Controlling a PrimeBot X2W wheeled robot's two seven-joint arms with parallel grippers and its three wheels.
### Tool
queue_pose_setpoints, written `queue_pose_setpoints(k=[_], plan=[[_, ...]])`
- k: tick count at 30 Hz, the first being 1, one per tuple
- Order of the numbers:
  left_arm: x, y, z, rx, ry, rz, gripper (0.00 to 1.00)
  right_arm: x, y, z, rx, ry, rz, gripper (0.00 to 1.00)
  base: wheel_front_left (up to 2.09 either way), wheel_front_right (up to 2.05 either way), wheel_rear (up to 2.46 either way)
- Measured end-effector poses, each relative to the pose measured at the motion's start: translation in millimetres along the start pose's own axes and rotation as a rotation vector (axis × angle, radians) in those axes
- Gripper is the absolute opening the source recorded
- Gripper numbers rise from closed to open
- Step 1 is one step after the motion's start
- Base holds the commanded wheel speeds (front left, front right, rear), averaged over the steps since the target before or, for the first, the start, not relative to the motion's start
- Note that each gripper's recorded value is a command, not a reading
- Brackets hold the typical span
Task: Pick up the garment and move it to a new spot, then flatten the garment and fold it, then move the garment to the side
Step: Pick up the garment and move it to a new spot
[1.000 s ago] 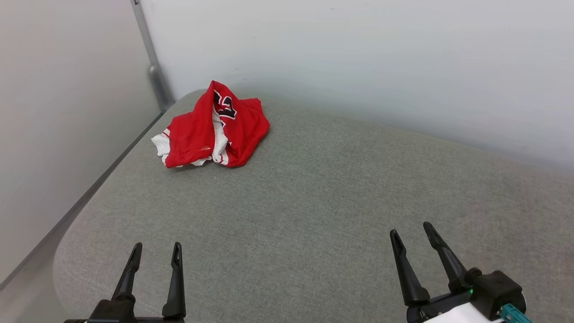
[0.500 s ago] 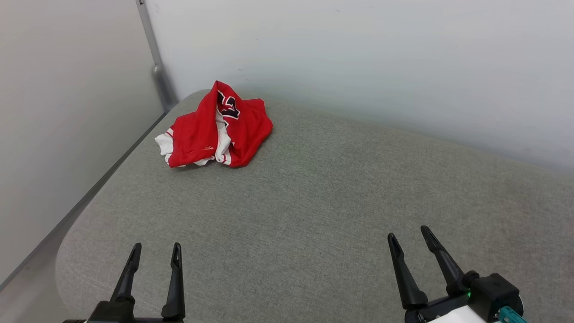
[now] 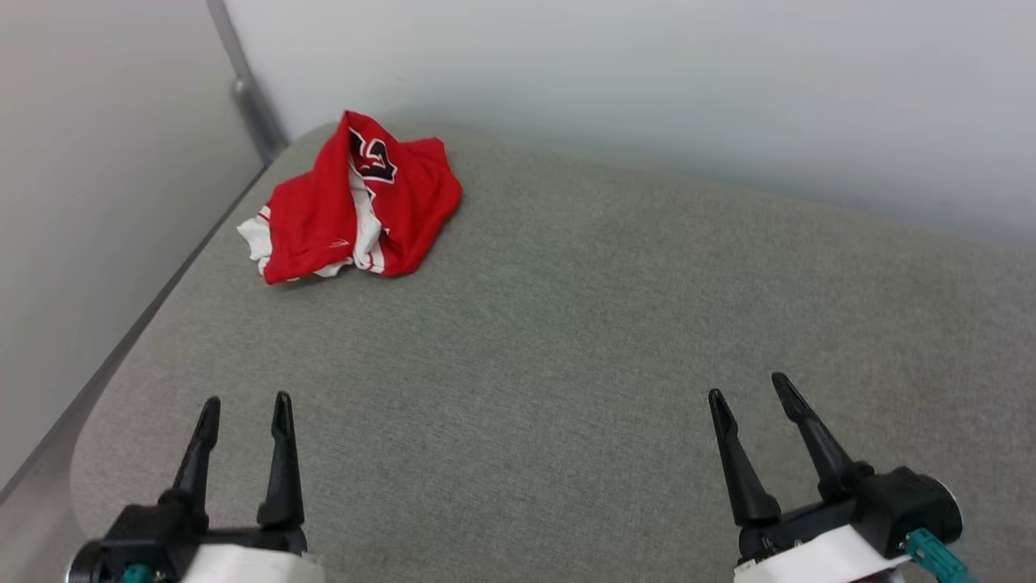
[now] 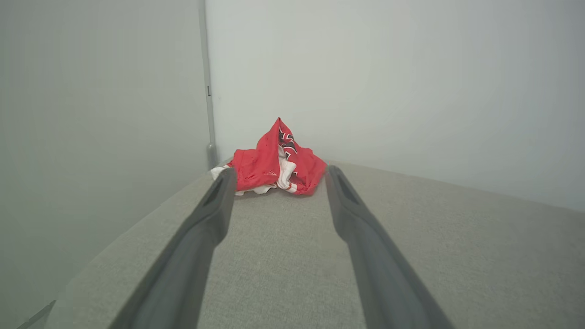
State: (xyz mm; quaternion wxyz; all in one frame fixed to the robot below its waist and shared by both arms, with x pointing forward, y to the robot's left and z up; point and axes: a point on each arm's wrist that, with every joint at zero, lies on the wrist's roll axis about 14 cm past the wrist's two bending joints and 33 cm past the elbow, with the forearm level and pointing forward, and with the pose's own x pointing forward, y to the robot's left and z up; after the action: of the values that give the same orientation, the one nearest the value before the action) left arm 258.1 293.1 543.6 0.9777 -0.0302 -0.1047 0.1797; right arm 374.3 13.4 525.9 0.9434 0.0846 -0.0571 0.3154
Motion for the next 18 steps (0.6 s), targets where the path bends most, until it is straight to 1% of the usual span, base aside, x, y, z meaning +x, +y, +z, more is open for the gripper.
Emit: queue_pose_setpoints(k=[2,4,7,9,16,18], plan=[[17.4,-5.4,1.4,0.015,-0.010,-0.025,1.00,5.5,-6.2,-0.7,-0.003,-0.006,-0.008,1.00,0.00,0.00,0.00],[34.6,-10.3,-7.0,0.016,0.011,-0.050,1.00,11.6,-13.4,-2.9,-0.008,-0.009,-0.017,1.00,0.00,0.00,0.00],[71.8,-17.3,-9.5,0.045,0.010,-0.111,1.00,18.1,-23.6,-12.5,-0.018,0.003,-0.029,1.00,0.00,0.00,0.00],[94.6,-24.3,-22.3,0.055,0.048,-0.169,1.00,21.2,-31.2,-19.9,-0.022,0.014,-0.040,1.00,0.00,0.00,0.00],[191.2,-25.9,-50.4,0.131,0.288,-0.287,1.00,28.4,-50.6,-38.6,-0.027,0.031,-0.066,1.00,0.00,0.00,0.00],[212.4,-27.2,-60.2,0.179,0.380,-0.316,1.00,30.7,-59.0,-40.8,-0.029,0.026,-0.081,1.00,0.00,0.00,0.00]])
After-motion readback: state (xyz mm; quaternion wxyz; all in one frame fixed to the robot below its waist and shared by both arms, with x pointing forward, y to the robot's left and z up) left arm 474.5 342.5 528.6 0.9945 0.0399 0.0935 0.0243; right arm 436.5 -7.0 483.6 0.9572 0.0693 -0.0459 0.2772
